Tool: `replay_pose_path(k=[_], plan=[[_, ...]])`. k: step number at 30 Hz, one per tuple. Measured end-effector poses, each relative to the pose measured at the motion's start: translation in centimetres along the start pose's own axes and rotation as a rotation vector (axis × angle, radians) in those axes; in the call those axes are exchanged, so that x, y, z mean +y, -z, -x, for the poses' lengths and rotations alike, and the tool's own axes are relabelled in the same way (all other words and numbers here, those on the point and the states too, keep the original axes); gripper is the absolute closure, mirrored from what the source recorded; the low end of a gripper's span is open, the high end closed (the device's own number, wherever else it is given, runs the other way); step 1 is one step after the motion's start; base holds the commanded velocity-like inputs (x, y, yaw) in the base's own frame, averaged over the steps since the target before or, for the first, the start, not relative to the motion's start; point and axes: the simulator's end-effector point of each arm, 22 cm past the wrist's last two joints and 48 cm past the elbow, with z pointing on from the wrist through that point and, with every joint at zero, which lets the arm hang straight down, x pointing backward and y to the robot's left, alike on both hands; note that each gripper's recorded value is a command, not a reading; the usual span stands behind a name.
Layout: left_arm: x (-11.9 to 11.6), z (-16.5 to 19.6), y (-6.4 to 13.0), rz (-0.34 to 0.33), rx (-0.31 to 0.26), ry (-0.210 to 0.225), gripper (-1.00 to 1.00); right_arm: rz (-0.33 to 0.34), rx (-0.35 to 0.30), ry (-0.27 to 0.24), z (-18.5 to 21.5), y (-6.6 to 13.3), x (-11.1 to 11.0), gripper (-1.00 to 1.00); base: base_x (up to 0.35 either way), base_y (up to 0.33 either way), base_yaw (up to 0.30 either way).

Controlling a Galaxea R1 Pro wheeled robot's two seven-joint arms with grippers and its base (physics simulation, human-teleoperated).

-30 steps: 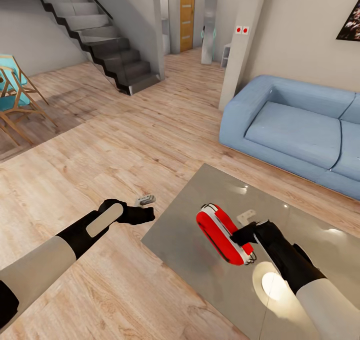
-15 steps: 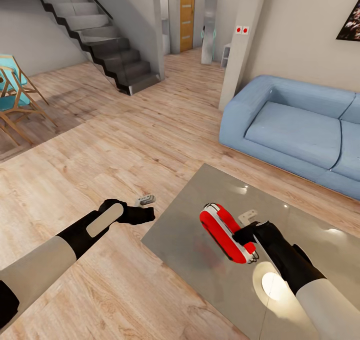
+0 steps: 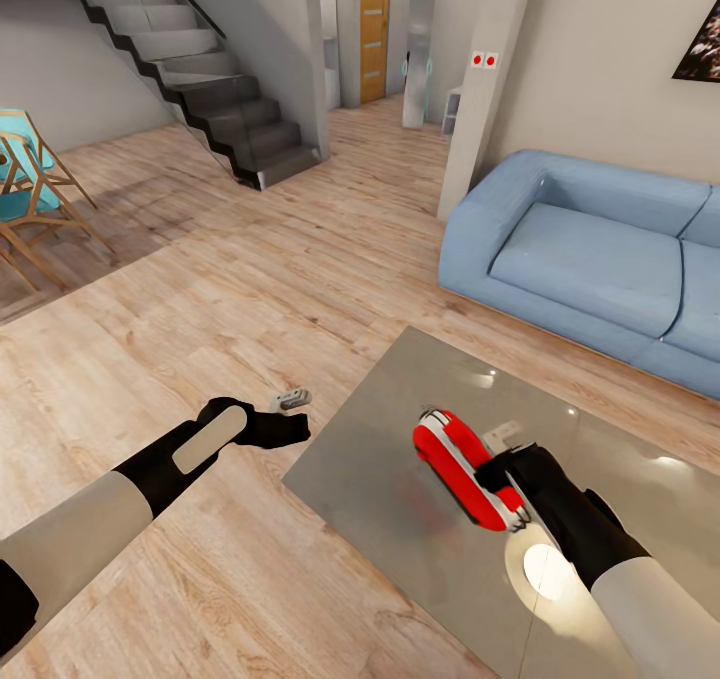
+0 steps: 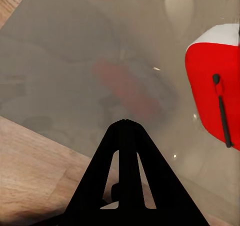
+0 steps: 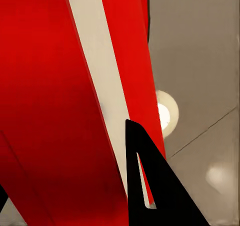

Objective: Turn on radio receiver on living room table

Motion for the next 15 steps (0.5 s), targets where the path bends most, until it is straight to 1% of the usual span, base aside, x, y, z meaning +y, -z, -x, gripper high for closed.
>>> replay_pose_path(k=[3, 6, 15], plan=[[0.0, 0.0, 0.0, 0.000, 0.000, 0.000, 1.00, -0.008, 0.027, -0.002, -0.8, -0.3, -0.2, 1.00, 0.000, 0.000, 0.000], [0.0, 0.0, 0.0, 0.000, 0.000, 0.000, 1.00, -0.014, 0.039, -0.002, -1.2, -0.4, -0.3, 1.00, 0.000, 0.000, 0.000], [0.0, 0.0, 0.0, 0.000, 0.000, 0.000, 1.00, -0.015, 0.047, -0.002, -1.5, -0.5, -0.3, 1.00, 0.000, 0.000, 0.000]])
